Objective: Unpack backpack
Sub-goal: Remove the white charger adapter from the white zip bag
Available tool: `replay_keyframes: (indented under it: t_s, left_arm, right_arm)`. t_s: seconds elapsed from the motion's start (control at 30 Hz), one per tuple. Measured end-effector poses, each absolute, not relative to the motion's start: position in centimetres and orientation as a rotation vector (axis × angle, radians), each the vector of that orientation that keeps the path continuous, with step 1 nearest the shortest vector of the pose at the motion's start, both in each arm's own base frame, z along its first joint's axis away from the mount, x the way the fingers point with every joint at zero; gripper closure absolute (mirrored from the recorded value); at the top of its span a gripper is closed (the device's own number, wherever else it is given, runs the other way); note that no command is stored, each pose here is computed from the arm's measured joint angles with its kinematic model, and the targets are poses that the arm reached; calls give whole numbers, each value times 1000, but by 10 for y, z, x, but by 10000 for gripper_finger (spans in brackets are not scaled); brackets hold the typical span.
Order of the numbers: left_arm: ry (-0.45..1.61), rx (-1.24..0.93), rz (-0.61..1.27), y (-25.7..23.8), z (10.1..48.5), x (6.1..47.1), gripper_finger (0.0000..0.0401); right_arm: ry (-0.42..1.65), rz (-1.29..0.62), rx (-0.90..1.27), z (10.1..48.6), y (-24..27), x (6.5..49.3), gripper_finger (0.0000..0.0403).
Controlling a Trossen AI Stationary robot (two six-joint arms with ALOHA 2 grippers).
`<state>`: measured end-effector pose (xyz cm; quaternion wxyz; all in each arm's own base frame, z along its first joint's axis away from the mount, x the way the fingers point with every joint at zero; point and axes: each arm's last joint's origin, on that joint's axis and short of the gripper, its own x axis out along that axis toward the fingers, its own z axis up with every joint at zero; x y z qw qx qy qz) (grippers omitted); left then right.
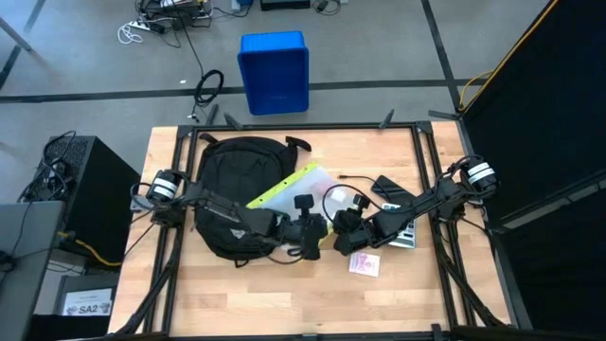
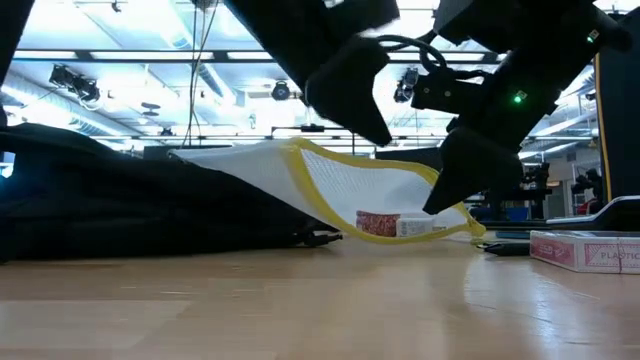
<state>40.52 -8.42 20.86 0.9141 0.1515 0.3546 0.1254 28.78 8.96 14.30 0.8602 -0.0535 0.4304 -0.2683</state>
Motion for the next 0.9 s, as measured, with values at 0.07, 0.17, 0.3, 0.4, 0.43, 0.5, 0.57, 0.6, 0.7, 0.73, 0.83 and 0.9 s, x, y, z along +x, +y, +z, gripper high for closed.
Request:
replay_keyframes:
  t_s: [0.07, 0.17, 0.3, 0.4, 0.43, 0.5, 0.57, 0.6, 0.7, 0.73, 0.83, 0.9]
  left_arm:
    - [747, 272, 225, -68, 208, 409, 401]
    - [771, 241, 255, -44, 207, 411, 401]
    - [784, 236, 293, -24, 206, 413, 401]
    - [784, 232, 293, -11, 208, 413, 401]
    - [785, 225, 280, -7, 209, 413, 401]
    - [765, 198, 252, 1, 212, 414, 401]
    - [709, 170, 223, 4, 213, 412, 401]
    - [680, 164, 217, 4, 213, 408, 401]
    - [613, 148, 213, 4, 210, 392, 401]
    - [604, 146, 217, 4, 206, 384, 401]
    - [533, 132, 255, 13, 202, 361, 401]
    - [489, 122, 295, 27, 202, 349, 401]
  right_arm:
    - [902, -562, -111, 143, 90, 288, 351]
    - [901, -556, -113, 143, 92, 287, 351]
    - [897, -560, -104, 143, 92, 287, 351]
    - [895, -562, -100, 143, 92, 287, 351]
    - [895, -563, -99, 143, 92, 287, 351]
    - [893, -566, -93, 143, 92, 287, 351]
    - [889, -570, -82, 143, 93, 287, 351]
    - [887, -573, -77, 143, 93, 287, 351]
    - [882, -574, -72, 143, 93, 287, 351]
    - [877, -576, -65, 143, 93, 288, 351]
    - [869, -576, -55, 144, 94, 288, 351]
    - [859, -576, -51, 144, 94, 289, 351]
